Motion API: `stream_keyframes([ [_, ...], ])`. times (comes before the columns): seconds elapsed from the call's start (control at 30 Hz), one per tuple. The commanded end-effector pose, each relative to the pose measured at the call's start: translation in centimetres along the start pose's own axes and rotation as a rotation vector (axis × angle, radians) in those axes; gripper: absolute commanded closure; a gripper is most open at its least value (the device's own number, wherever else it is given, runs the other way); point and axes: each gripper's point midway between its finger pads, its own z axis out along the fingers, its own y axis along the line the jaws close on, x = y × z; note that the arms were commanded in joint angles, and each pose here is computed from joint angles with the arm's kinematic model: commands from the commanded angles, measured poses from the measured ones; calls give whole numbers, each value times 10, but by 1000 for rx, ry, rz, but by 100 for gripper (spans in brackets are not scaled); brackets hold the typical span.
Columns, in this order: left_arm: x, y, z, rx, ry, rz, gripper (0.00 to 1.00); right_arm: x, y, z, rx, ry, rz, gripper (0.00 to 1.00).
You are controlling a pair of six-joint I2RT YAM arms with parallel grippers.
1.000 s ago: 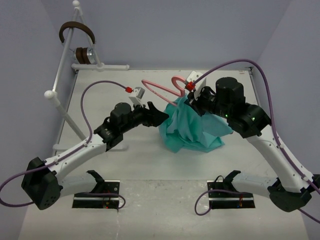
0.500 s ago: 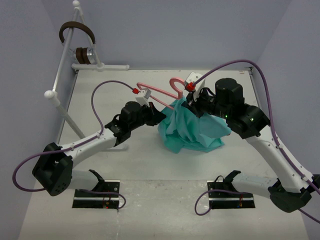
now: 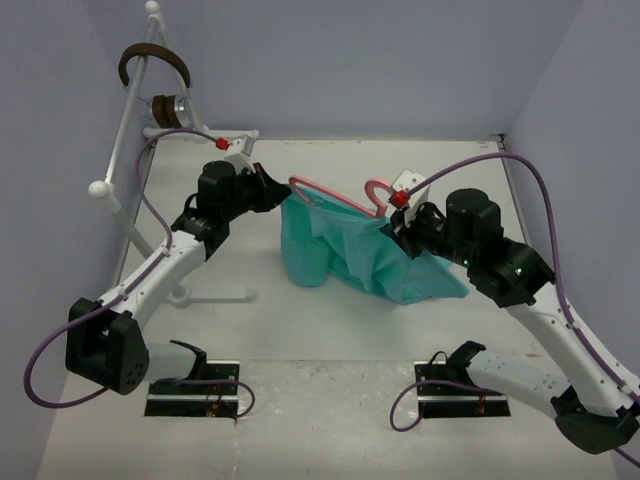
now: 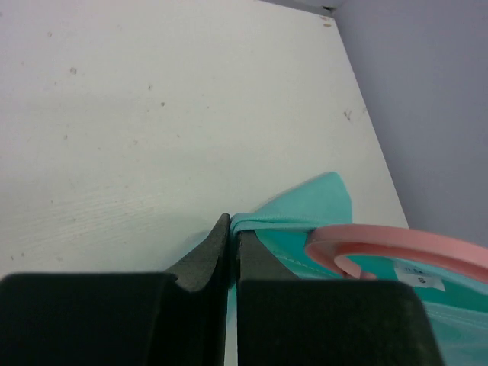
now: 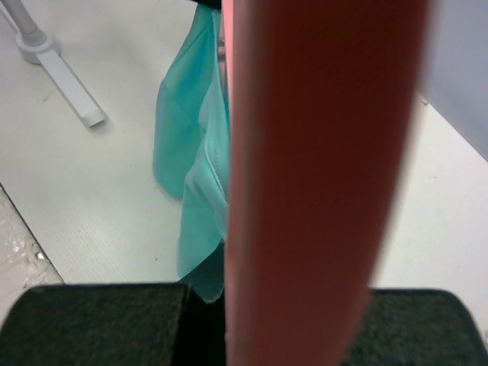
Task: Place the t-shirt on the hanger
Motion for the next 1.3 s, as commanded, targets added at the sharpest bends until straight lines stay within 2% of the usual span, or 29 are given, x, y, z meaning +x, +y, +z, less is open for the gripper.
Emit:
stream_keyframes([
  [0.0, -43, -10, -4, 17, -17, 107, 100, -12, -12, -23, 78, -24, 10, 100],
  [0.17, -61, -45, -20, 118, -3, 167, 100, -5, -27, -19, 152, 60, 21, 100],
  [0.3, -63, -75, -35, 218, 22, 223, 100, -18, -22, -13, 101, 55, 12, 100],
  [0.4, -40, -106, -36, 289, 114, 309, 100, -44, -4, -3, -21, -48, -5, 100],
  [0.47, -37, -126, -36, 268, 143, 386, 100, -63, 1, 6, -67, -111, 18, 100],
  [0.57, -34, -151, -39, 302, 150, 432, 100, -74, 9, 23, -130, -125, 38, 100],
  [0.67, -42, -165, -50, 352, 133, 463, 100, -85, 10, 31, -141, -218, 40, 100],
  [0.7, -39, -167, -54, 366, 153, 473, 100, -74, 11, 38, -139, -214, 54, 100],
  [0.8, -39, -183, -68, 458, 178, 550, 100, -80, 12, 38, -159, -311, 52, 100],
  [0.93, -33, -185, -85, 488, 234, 658, 99, -71, 19, 39, -227, -340, 66, 100],
  [1.03, -37, -152, -89, 298, 253, 756, 93, -60, 30, 42, -296, -336, 39, 100],
  [1.13, -54, -109, -90, 41, 204, 777, 100, -51, 27, 36, -289, -331, 16, 100],
  [1.27, -72, -71, -95, -197, 148, 787, 100, -36, 4, 27, -202, -269, 44, 100],
])
